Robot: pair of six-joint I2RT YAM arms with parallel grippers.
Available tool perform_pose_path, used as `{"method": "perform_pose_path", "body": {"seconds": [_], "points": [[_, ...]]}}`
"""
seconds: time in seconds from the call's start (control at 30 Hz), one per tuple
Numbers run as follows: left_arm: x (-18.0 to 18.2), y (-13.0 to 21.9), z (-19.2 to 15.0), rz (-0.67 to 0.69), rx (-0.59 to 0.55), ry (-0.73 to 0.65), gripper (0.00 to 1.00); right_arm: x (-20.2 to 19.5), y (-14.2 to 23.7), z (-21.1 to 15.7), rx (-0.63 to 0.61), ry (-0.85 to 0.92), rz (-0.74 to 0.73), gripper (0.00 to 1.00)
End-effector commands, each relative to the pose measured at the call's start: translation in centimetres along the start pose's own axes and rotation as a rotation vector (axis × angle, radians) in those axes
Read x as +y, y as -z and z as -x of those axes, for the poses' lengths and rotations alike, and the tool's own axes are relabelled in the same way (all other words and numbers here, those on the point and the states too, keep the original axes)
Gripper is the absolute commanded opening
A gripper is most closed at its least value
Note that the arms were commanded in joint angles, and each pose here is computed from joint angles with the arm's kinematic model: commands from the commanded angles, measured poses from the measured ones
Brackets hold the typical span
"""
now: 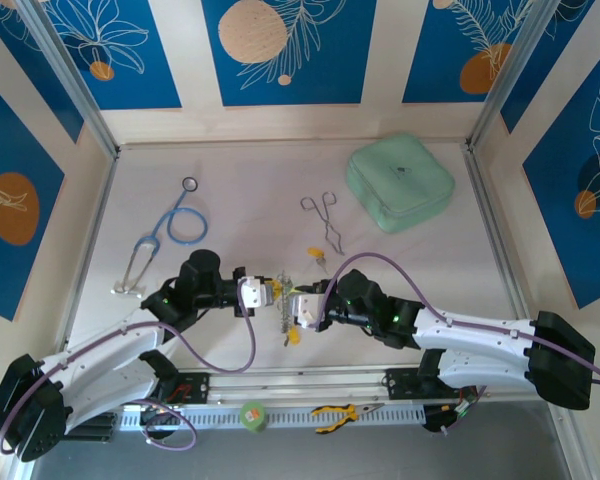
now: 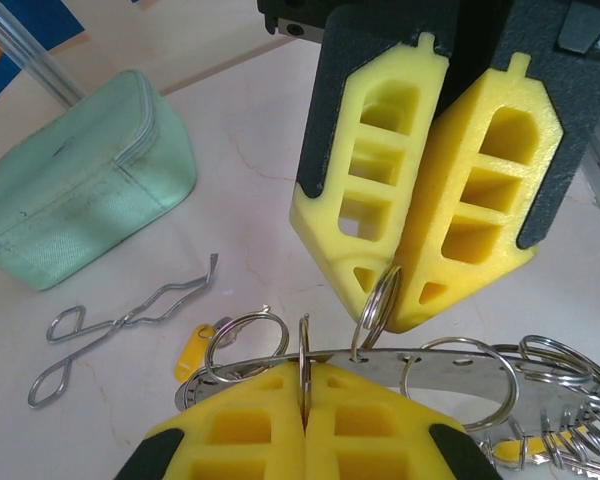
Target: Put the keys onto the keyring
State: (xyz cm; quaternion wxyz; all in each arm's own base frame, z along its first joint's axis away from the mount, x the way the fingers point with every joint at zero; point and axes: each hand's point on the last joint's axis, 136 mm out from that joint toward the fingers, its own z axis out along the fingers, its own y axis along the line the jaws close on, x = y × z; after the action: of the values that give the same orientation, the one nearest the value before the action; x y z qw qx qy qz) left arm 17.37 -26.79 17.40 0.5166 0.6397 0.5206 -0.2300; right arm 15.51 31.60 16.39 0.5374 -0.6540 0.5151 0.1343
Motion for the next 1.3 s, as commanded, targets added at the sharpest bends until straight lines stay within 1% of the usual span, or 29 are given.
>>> {"method": "perform_pose_path", "body": {"seconds": [0.0, 0.53, 0.87, 0.97, 1.03, 1.17, 1.27], "points": [[-0.30, -0.04, 1.00, -0.020, -0.045, -0.009, 0.00, -1.08, 0.11, 0.82, -0.013, -0.034, -0.020, 0.14], [-0.44, -0.09, 0.89, -0.027, -0.042, -0.003, 0.00, -1.40, -0.21, 1.53, -0.047, -0.082, -0.008, 0.18], [-0.54, -0.09, 0.81, -0.030, -0.039, -0.002, 0.00, -1.67, -0.12, 1.78, -0.058, -0.087, -0.014, 0.18], [-0.57, -0.09, 0.71, -0.032, -0.036, 0.001, 0.00, -1.62, -0.13, 1.58, -0.054, -0.095, -0.012, 0.15], [-0.51, -0.06, 0.79, -0.029, -0.038, 0.002, 0.00, -1.58, -0.11, 1.49, -0.053, -0.102, -0.009, 0.12], [-0.52, 0.00, 0.79, -0.027, -0.037, 0.014, 0.00, -1.63, 0.08, 1.53, -0.072, -0.132, 0.005, 0.00], [-0.43, 0.01, 0.58, -0.021, -0.028, 0.032, 0.00, -1.49, 0.32, 1.75, -0.102, -0.170, 0.041, 0.00]]}}
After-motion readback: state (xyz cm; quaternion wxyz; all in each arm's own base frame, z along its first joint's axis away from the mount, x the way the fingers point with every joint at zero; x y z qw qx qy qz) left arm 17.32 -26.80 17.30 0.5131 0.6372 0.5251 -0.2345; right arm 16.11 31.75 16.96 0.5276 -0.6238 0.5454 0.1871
